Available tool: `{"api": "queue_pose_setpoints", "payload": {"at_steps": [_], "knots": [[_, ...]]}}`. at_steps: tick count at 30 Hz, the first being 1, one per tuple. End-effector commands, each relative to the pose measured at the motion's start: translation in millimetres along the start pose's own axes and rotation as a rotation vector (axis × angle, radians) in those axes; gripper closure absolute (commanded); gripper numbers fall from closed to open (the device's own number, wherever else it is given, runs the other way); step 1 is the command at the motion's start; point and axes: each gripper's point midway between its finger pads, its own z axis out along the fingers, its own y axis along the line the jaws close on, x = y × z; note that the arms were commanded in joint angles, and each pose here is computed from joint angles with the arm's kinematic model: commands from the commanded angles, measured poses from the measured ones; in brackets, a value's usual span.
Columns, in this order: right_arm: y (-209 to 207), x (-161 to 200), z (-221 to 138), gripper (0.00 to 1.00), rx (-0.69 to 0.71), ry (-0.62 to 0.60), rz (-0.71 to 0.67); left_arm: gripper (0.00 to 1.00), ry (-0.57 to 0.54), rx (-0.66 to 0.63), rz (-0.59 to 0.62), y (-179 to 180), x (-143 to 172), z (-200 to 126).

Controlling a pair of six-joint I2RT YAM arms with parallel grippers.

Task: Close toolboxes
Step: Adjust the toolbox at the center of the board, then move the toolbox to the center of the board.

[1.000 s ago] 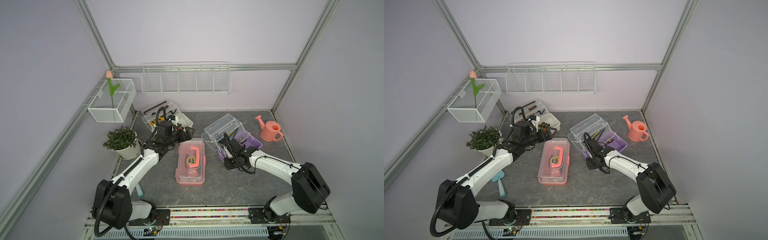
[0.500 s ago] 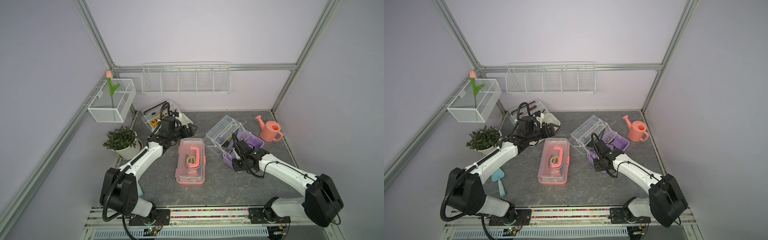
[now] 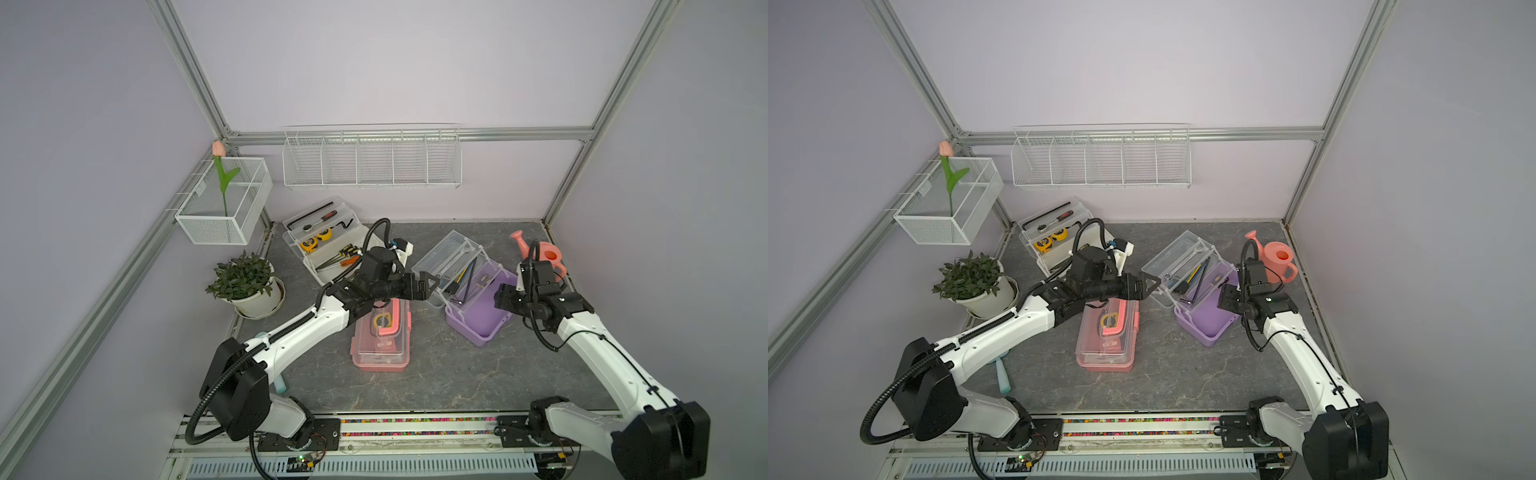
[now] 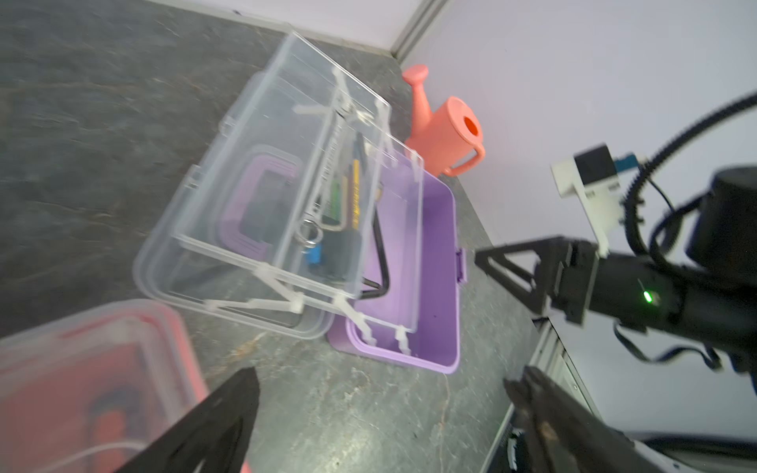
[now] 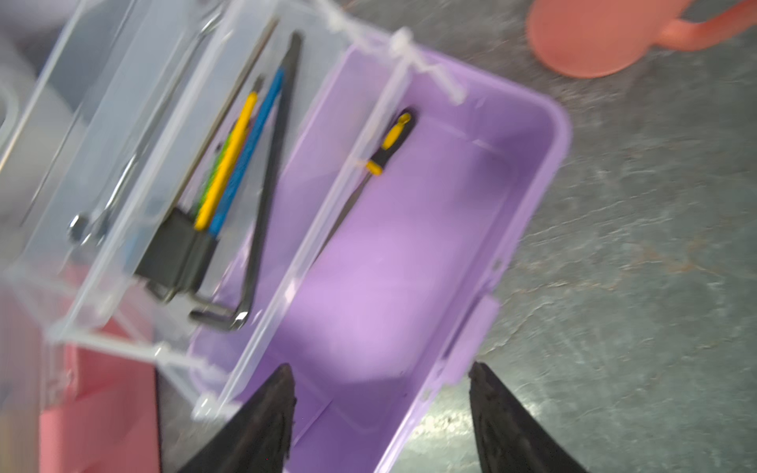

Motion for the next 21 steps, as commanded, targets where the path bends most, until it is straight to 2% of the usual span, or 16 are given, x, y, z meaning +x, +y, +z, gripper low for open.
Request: {"api": "queue_pose_setpoints", "payload": {"at_steps": [1,9,13,21], "knots": [[-21.5,-11.5,17.2,0.29,-0.005,-0.032,0.145,0.0,0.072,0.04,-0.024,-12.1,28.9,27.4],[-47.6,-34.7,48.6,0.31,-0.044,-0.051,0.302,0.01,0.197,0.028,-0.012,-18.3,66.8,73.2],[-48.6,-36.5,68.3,0.36,-0.056,-0.024,0.318,0.0,0.23,-0.071,-0.018,6.4,80.1,81.6],[-50.0,-33.6,87.6,0.51,-0.05,0.014,0.288,0.0,0.238,-0.278,-0.012,57.4,91.0,72.9]]}}
